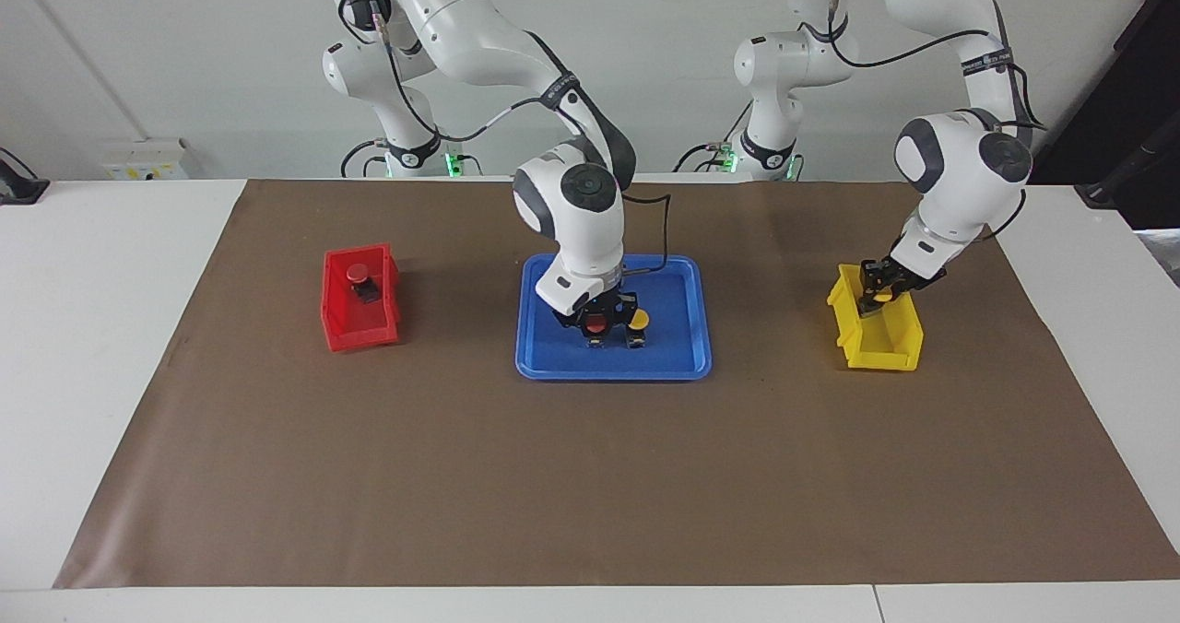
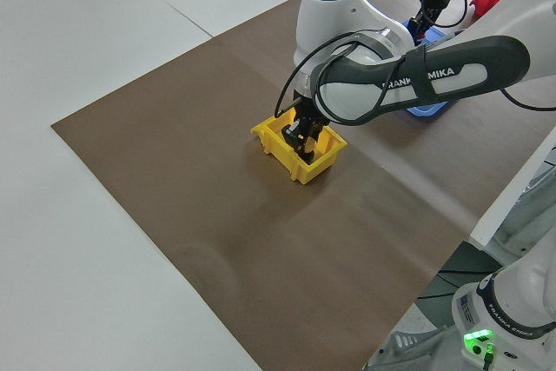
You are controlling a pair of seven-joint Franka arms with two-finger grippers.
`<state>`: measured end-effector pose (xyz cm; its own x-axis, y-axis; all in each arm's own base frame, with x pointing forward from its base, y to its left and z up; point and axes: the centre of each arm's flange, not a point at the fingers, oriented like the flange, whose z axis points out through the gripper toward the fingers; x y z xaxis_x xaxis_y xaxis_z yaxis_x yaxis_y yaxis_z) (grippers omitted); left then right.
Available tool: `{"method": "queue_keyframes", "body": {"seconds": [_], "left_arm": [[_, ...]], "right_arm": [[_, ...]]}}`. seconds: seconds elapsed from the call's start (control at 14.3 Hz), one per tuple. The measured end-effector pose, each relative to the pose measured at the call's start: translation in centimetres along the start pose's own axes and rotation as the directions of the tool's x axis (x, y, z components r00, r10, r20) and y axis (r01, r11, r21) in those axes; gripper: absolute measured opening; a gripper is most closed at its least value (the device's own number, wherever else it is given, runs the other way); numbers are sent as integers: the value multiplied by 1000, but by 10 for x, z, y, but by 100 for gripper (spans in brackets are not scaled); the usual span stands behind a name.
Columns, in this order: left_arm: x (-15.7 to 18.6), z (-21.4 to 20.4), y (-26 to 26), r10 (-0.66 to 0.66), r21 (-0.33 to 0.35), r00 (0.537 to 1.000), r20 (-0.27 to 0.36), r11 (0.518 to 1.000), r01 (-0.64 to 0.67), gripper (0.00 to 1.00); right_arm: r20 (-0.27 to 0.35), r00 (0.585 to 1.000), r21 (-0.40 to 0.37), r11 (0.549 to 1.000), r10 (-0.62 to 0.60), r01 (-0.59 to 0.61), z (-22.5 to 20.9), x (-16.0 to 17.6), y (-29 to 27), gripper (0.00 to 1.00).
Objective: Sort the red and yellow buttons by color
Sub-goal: 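Carry the second red button to the red bin with the right gripper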
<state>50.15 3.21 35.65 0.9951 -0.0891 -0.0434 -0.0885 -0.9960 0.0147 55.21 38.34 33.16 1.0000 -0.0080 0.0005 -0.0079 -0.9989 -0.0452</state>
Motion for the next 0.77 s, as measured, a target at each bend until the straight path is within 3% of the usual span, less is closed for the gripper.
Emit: {"method": "queue_keyframes", "body": {"seconds": [0.14, 0.35, 0.56, 0.77], "left_arm": [[0, 0, 0, 0, 0, 1000, -2, 1000, 0, 42], [-1, 0, 0, 0, 1, 1000, -5, 1000, 0, 42], [-1, 0, 0, 0, 1, 1000, -10, 1000, 0, 42], [-1, 0, 0, 0, 2, 1000, -11, 1000, 0, 42]], "right_arm": [[-4, 1000, -3, 1000, 6, -6, -10, 5, 5, 37], [-13, 1000, -9, 1000, 4, -5, -74, 26, 53, 37], [9, 999, -26, 999, -32, 32, -142, 29, 172, 37], [35, 998, -32, 998, -58, 59, -155, -1, 284, 37]]}}
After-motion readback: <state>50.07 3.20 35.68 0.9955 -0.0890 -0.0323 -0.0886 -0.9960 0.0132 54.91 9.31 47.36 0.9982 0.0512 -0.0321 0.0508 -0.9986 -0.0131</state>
